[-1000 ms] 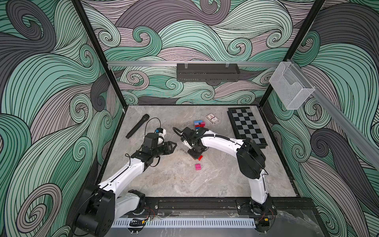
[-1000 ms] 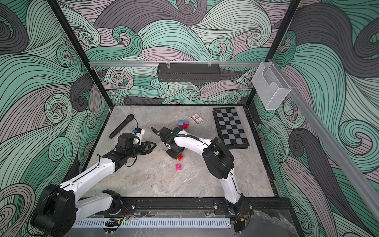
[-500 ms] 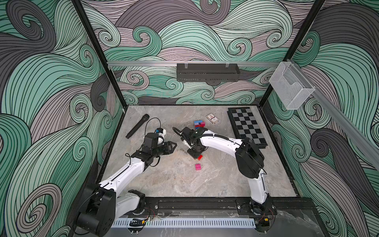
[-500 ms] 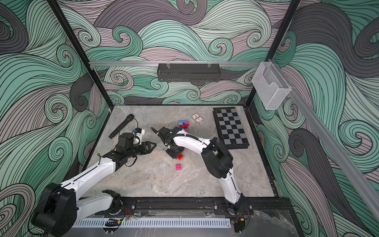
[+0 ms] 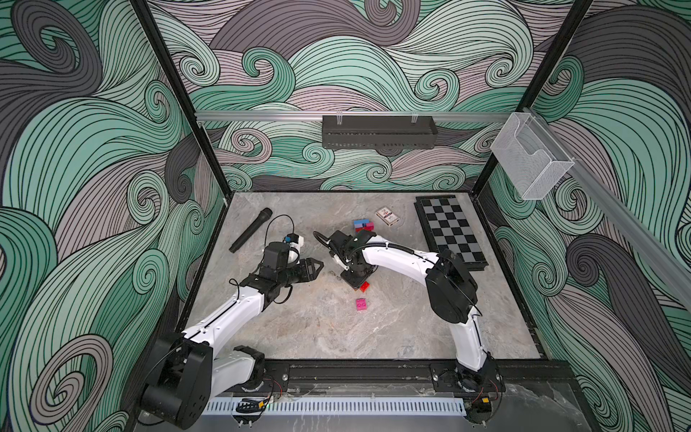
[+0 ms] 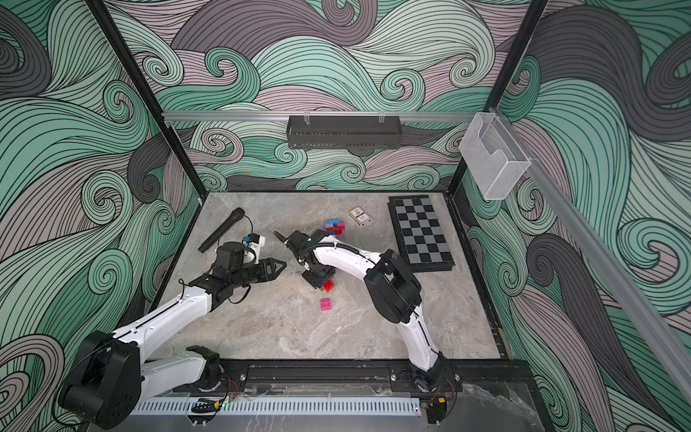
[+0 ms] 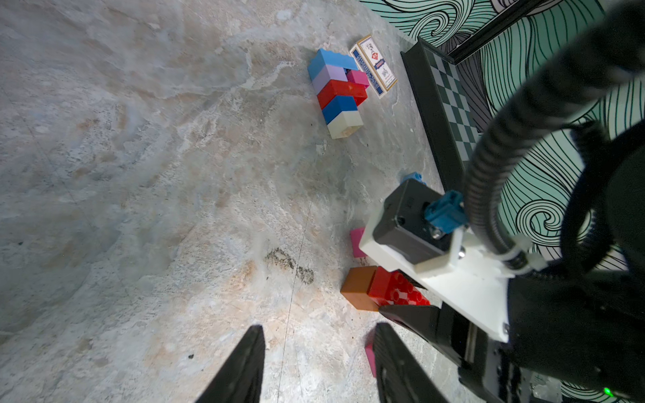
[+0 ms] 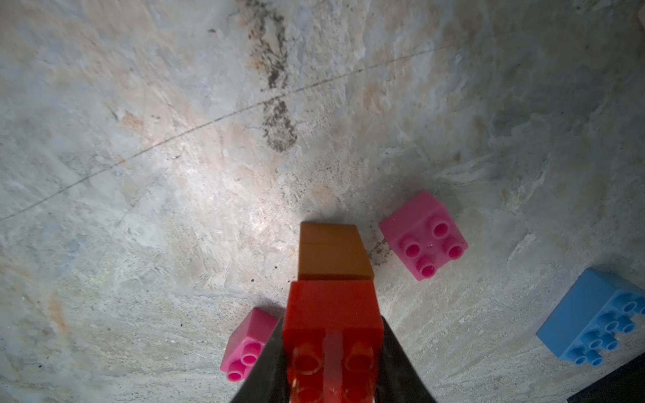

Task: Assemble the letter p with lego
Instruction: Assemble the lego brick with the lego brick.

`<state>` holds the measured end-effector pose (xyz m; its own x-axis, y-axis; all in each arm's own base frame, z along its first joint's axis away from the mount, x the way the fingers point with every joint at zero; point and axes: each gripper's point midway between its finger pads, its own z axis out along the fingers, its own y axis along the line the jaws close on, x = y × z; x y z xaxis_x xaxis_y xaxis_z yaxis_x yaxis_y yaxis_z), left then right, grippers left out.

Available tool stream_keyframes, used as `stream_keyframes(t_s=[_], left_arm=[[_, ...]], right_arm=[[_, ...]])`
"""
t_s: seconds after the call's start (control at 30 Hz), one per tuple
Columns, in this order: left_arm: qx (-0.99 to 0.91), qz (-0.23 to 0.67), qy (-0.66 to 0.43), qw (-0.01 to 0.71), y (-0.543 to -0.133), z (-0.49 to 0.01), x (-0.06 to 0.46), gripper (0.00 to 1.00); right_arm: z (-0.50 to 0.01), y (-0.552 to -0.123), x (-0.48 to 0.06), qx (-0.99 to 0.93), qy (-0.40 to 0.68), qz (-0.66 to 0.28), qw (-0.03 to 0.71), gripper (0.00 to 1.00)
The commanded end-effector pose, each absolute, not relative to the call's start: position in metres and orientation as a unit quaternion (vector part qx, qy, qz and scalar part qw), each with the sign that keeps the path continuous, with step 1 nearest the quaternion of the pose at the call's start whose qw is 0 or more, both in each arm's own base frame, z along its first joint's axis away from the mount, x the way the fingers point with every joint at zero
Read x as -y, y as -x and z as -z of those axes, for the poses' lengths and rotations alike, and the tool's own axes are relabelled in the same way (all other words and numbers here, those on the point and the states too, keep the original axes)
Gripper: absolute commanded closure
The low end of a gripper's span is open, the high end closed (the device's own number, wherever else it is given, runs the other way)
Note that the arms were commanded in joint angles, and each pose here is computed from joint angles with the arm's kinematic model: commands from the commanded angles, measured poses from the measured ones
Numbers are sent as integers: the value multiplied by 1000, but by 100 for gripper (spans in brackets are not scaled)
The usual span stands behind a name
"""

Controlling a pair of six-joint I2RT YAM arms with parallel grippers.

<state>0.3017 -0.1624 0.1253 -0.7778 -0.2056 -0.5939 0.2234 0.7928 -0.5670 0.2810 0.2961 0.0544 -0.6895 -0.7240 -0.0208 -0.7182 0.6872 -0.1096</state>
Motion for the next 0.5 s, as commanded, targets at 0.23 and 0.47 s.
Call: stream_keyframes(t_s=[0.23,0.47], left_arm=[[-884,332,-3,330,-304,-125,163,49],[-884,336,-3,326,-305,-124,165,49]], right_arm=[[-27,-261,-298,-922,385,13,-46,82],[-19,-252,-299,-919,386,0,-76,83]])
